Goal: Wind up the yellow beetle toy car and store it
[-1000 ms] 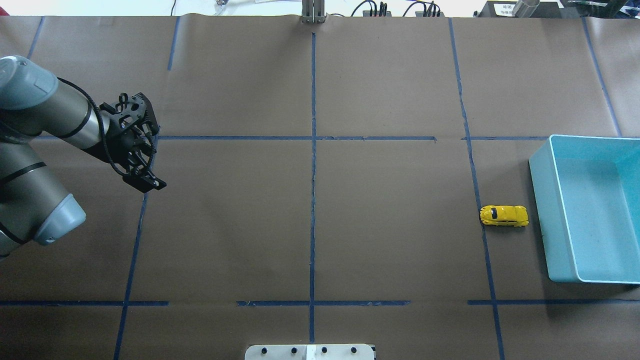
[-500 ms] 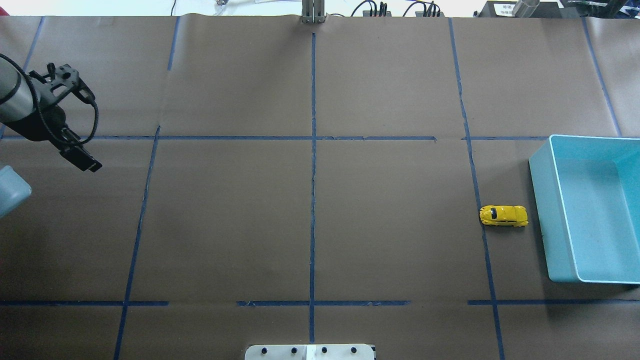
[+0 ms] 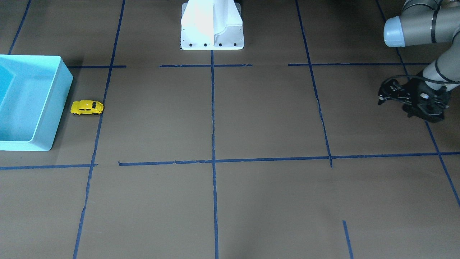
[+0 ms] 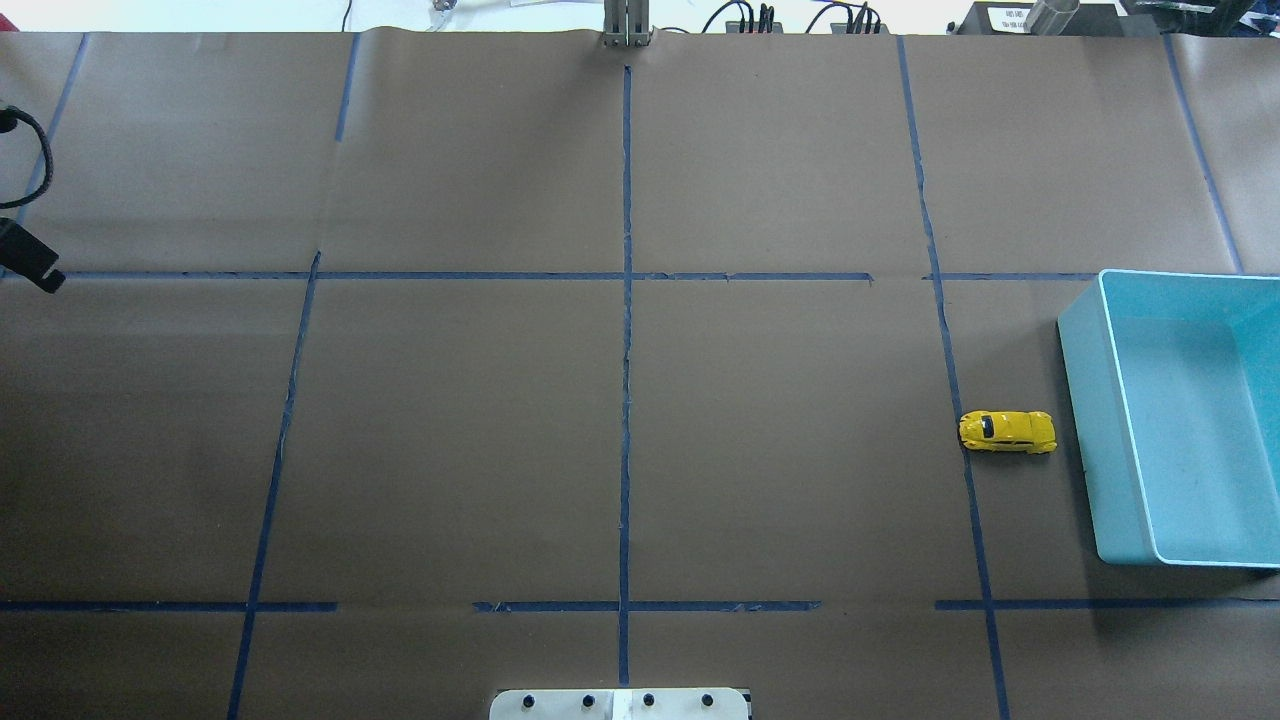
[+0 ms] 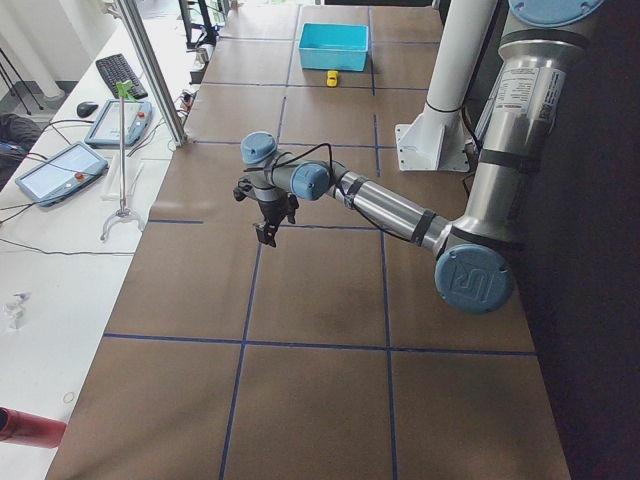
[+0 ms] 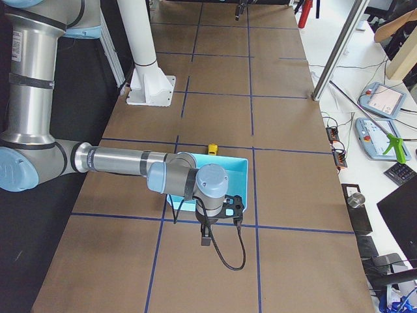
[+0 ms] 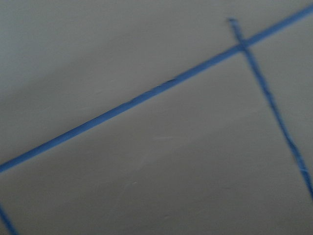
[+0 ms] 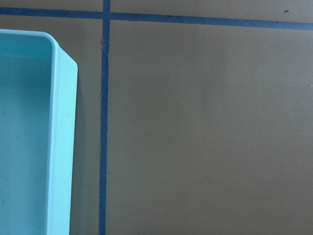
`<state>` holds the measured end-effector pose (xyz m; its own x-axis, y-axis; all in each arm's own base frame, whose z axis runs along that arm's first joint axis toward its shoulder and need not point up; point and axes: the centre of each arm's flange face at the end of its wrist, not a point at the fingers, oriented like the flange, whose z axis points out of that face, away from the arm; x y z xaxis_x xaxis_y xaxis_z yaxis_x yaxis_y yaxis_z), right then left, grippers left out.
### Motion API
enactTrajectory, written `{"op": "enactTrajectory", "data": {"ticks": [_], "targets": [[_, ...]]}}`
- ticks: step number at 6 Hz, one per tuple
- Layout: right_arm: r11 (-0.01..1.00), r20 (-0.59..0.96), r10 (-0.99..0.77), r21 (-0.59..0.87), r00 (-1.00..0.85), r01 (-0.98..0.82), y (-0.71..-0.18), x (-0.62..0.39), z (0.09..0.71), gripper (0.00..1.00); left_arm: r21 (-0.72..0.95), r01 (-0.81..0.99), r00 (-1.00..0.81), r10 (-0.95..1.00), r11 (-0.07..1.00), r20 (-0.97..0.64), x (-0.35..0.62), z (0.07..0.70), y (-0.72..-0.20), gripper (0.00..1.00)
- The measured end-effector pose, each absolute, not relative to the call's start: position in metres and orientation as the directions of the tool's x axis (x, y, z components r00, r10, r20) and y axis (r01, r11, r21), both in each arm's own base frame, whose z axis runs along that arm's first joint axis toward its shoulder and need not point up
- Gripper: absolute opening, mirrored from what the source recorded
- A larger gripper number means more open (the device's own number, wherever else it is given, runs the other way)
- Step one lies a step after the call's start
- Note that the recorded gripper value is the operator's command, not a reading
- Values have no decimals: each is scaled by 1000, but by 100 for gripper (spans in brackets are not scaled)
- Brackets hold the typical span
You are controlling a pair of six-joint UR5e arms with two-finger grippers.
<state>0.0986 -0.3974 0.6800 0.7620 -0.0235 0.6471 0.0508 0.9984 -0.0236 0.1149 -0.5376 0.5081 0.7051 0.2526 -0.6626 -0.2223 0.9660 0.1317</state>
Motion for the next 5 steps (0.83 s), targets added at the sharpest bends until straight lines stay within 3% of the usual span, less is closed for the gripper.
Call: {"op": "enactTrajectory", "data": {"ticks": [2, 5], "targets": [[998, 647, -24, -23, 762, 51, -398, 99, 680, 100, 44, -84, 743, 92, 996, -662, 50, 538, -533, 100], [998, 647, -25, -22, 762, 52, -398, 98, 680, 100, -31, -17, 759, -7, 999, -651, -36, 619, -475, 100]]}}
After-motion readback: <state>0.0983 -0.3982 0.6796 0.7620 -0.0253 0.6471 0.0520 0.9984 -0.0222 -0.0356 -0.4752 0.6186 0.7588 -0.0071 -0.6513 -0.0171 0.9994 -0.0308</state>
